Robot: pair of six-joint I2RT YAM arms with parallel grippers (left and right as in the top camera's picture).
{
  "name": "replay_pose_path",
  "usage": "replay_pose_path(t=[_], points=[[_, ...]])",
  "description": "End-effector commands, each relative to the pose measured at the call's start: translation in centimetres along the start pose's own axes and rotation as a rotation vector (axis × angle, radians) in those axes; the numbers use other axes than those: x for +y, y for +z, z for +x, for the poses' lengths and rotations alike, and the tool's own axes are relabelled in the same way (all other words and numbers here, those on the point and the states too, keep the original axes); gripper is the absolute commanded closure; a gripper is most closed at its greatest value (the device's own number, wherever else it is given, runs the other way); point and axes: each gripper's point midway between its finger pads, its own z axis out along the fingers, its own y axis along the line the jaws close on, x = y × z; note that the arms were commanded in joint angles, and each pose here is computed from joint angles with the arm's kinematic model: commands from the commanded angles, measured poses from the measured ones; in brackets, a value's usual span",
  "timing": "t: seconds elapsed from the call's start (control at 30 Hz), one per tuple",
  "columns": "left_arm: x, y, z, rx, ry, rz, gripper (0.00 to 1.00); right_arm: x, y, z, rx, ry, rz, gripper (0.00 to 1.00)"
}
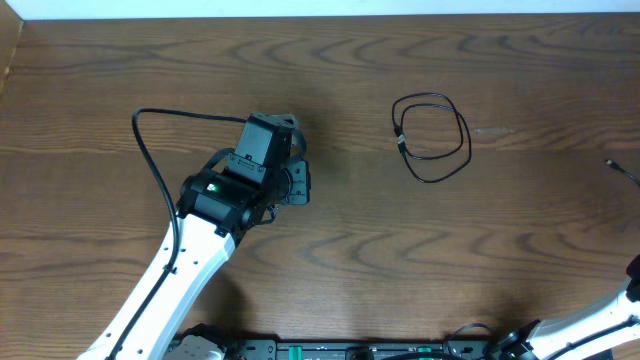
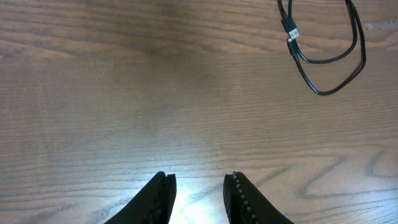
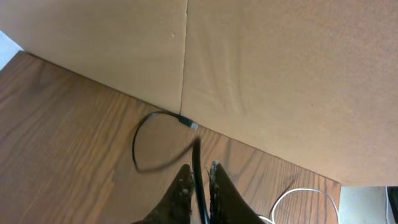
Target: Untangle cables
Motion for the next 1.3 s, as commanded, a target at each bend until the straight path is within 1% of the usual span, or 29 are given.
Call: replay_pose_path(t=[0.0,0.1,0.33,0.5,0.6,0.67,0.83,0.93,1.1,1.27], points=[[-0.2,-0.4,0.1,-0.007,0.019,0.011,0.69,-0.4,1.0,0.7,0.024,-0.003,0.031,0.94],[-0.3,-0.4,0.0,-0.013,0.02,0.013,0.69,-1.0,2.5,2.5,0.072,-0.02,0.069,0.96],[-0.3,-0.4,0.0,-0.013,0.02,0.013,0.69,-1.4,5.5,6.1,0.165,-0.045,0.098,0.95],[-0.3,-0.4,0.0,-0.013,0.019,0.013,0.69,-1.5,6.6,7.8,0.208,-0.055,0.105,0.89],[-0.3,-0.4,0.0,-0.013,0.02,0.014,0.69,-1.1,7.3,9.5,0.256,-0.062,0.081,0.81],[-0.3,-0.4,0.0,-0.013,0.02,0.014,0.69,-1.1,7.8,11.4,0.307,-0.049,0.089,0.76],[-0.3,-0.4,0.0,-0.012,0.02,0.014,0.69,-1.8,9.4,17.1,0.441,-0.009,0.152,0.75],[-0.2,-0.4,0.1,-0.008,0.02,0.012,0.69,-2.5,10.2,20.0,0.49,0.003,0.2,0.73],[-0.1,-0.4,0.5,0.008,0.019,0.005,0.69,-3.2,11.2,23.0,0.523,0.001,0.245,0.67],[0.0,-0.4,0.6,0.012,0.019,0.003,0.69,-5.6,11.4,23.9,0.505,0.002,0.371,0.61]])
